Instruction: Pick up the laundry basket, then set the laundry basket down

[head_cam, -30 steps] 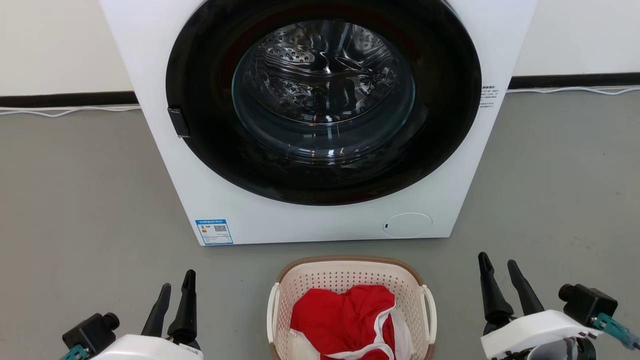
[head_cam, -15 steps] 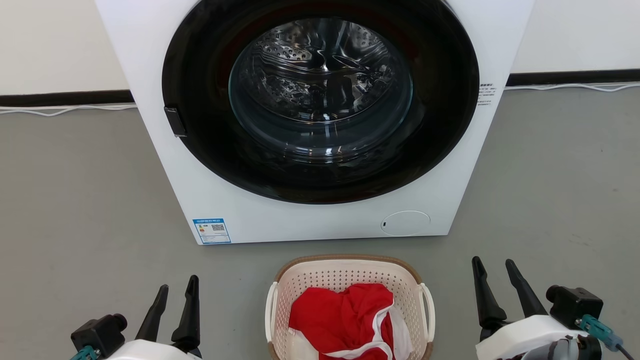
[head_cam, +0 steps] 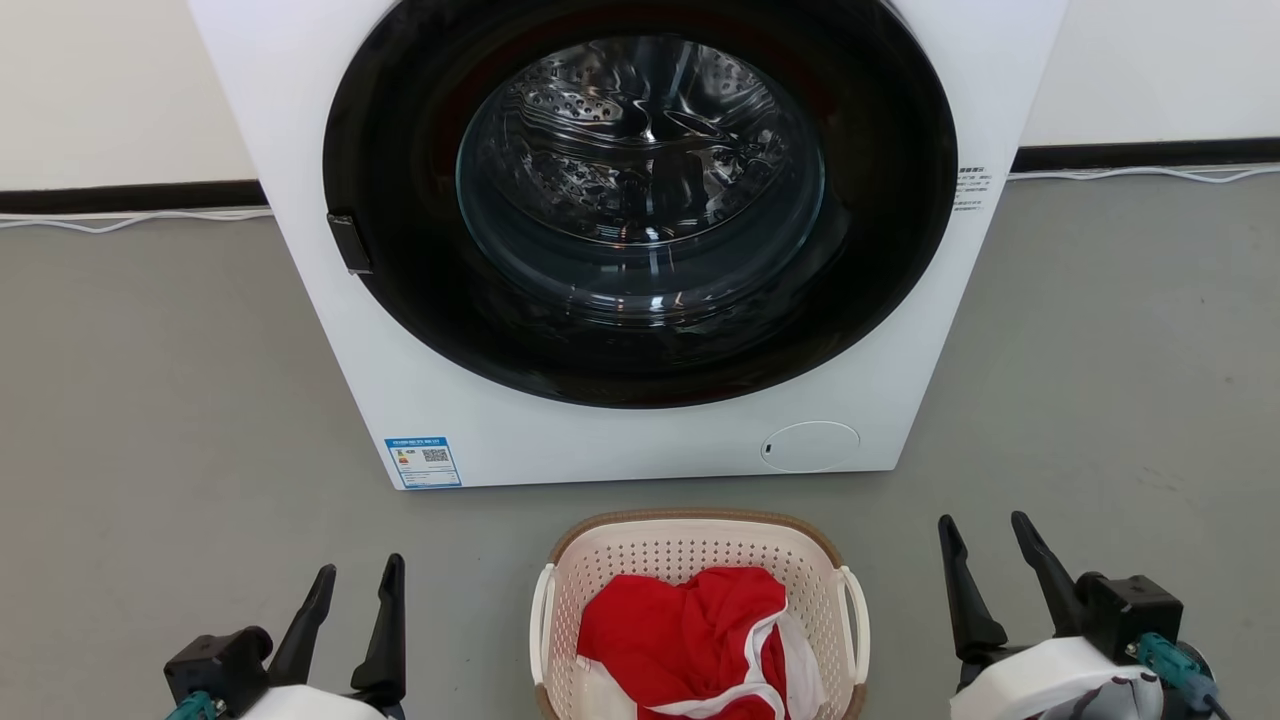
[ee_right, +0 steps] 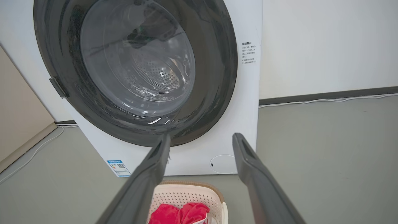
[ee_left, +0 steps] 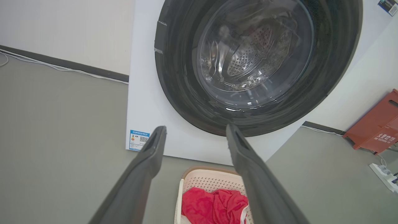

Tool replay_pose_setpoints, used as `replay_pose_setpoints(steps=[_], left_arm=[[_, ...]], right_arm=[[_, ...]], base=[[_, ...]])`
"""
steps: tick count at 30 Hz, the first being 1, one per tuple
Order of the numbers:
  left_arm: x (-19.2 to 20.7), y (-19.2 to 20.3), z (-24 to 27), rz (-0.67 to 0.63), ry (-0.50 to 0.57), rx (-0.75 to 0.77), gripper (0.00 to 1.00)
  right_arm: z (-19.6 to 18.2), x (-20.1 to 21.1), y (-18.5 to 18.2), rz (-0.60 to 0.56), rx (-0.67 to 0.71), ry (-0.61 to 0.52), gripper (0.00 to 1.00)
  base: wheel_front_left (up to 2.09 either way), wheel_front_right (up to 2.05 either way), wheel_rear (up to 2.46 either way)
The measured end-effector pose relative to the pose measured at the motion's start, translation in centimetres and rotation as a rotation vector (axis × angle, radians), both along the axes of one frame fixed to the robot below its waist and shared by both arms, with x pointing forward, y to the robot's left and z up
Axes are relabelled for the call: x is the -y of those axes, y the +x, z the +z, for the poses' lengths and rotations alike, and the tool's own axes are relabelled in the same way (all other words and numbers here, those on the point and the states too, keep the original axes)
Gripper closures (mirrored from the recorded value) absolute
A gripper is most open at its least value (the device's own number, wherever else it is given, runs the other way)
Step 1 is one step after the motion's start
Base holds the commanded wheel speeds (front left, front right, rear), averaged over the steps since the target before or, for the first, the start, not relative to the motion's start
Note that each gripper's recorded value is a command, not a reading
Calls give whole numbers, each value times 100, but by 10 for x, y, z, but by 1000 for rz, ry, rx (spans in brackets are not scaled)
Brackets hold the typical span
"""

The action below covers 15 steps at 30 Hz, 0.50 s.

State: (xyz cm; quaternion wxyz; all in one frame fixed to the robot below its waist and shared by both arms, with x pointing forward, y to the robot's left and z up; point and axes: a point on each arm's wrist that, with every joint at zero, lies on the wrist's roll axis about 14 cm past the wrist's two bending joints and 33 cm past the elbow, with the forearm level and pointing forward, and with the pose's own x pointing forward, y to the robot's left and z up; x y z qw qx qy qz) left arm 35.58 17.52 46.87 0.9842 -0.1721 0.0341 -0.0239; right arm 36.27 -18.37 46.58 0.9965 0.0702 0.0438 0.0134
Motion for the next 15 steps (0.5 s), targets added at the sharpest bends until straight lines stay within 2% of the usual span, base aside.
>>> replay_pose_setpoints(steps=[15], left_arm=[[0, -5, -3, -36, 165, 21, 0]], right_arm=[[-2, -2, 0, 42, 17, -176, 0]], base=[[0, 0, 0]])
